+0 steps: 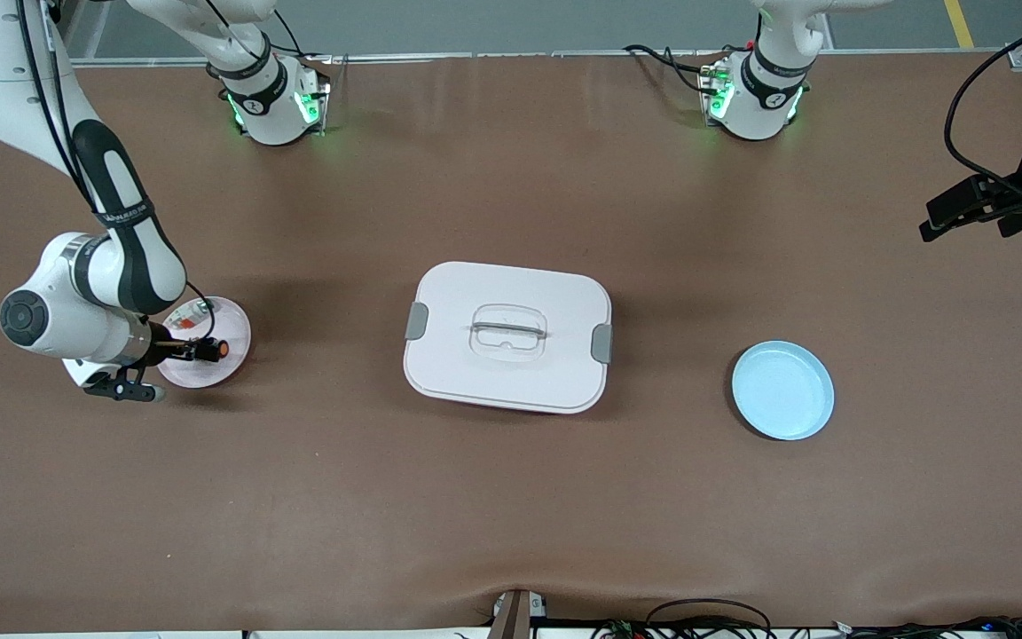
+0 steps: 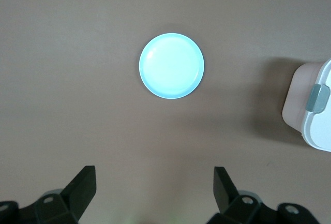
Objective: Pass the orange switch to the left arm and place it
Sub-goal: 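Close the right gripper on the orange switch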
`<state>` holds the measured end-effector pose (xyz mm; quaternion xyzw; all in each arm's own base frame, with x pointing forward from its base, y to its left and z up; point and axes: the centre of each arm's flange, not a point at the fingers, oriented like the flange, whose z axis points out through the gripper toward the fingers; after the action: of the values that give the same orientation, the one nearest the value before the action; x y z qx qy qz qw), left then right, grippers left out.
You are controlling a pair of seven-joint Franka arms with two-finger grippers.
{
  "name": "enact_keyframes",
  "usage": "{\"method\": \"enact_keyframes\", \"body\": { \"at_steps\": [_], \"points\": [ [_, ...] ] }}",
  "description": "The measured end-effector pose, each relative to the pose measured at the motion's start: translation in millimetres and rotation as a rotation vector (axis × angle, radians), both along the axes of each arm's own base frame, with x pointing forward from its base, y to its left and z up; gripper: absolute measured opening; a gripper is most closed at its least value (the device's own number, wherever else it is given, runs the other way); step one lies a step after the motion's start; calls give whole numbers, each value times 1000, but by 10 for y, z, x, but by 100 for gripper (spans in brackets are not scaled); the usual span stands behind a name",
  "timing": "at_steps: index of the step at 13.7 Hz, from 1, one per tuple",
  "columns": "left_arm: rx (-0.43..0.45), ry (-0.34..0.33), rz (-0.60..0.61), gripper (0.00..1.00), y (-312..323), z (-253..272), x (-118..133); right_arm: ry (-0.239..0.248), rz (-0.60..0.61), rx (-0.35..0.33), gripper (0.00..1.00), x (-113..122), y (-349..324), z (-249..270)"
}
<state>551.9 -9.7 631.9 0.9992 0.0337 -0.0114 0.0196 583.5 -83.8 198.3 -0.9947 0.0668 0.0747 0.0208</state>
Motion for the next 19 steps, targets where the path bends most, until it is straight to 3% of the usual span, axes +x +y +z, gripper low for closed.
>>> {"method": "enact_keyframes", "body": {
  "at_steps": [16,19],
  "points": [
    [0,0,0,100,0,-1,0,47,41,14,100,-132,127,-216],
    [0,0,0,100,0,-1,0,47,77,21,72,-135,109,-214]
  ]
}}
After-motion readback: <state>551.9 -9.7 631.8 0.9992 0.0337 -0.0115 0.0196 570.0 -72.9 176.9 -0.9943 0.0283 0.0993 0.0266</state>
